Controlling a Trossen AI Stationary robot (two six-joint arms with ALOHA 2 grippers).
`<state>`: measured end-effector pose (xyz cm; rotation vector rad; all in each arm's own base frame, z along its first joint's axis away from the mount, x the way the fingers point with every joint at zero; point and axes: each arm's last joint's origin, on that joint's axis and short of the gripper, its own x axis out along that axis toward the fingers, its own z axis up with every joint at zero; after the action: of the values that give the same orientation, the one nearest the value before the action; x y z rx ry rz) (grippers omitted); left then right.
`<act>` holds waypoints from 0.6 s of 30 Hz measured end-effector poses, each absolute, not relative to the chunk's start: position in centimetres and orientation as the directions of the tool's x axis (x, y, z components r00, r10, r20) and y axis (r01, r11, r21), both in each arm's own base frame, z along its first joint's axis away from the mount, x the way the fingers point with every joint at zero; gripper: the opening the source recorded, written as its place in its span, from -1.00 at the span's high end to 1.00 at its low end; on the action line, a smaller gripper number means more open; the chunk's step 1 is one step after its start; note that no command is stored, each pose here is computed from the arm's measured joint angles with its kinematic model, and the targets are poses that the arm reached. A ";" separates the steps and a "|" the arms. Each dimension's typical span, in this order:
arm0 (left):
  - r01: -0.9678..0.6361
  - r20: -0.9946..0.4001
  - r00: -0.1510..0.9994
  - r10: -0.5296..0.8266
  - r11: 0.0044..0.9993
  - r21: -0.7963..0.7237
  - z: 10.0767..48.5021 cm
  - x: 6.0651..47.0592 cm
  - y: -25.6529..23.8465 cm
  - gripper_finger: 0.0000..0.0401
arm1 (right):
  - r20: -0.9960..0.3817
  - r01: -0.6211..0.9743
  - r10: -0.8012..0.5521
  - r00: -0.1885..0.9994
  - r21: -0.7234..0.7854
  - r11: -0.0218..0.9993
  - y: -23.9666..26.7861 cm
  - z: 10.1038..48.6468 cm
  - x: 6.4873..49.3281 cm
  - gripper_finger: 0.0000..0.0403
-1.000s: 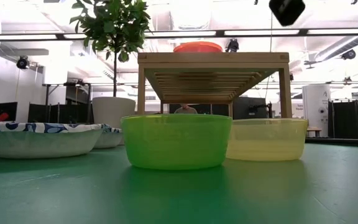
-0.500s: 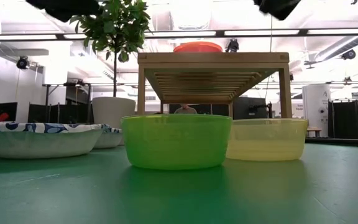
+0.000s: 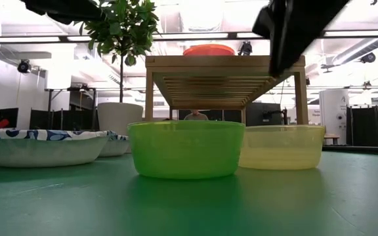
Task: Place and stack bowls onto a shelf
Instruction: Stack the yellow bowl on top of the red bowl on the shelf
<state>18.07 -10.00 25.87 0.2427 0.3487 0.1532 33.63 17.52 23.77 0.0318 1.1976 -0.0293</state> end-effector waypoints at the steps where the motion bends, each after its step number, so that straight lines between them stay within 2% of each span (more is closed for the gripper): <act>1: -0.105 -0.318 0.929 0.190 0.958 0.266 25.9 18.1 -10.0 0.62 | -0.940 0.040 -0.020 0.342 -0.006 0.999 17.5 23.2 33.7 0.39; 6: -0.103 -0.302 0.935 0.185 0.958 0.269 26.9 18.3 -10.1 0.62 | -0.971 0.039 -0.099 0.219 -0.093 0.995 17.5 20.3 33.9 0.28; 12: -0.104 -0.296 0.937 0.184 0.958 0.265 27.3 18.3 -10.2 0.62 | -0.969 0.057 -0.179 0.168 -0.172 0.983 16.8 18.2 34.5 0.26; 15: -0.104 -0.298 0.937 0.184 0.958 0.267 27.2 18.3 -10.2 0.62 | -0.970 0.047 -0.188 0.151 -0.183 0.982 16.6 17.4 34.9 0.34; 18: -0.102 -0.300 0.936 0.185 0.957 0.271 27.2 18.3 -10.2 0.62 | -0.976 0.014 -0.177 0.130 -0.177 0.984 16.5 16.4 35.3 0.54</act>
<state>18.33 -10.17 27.16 0.2553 0.3290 0.1484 35.27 16.51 16.45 -0.1355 1.4347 -0.1397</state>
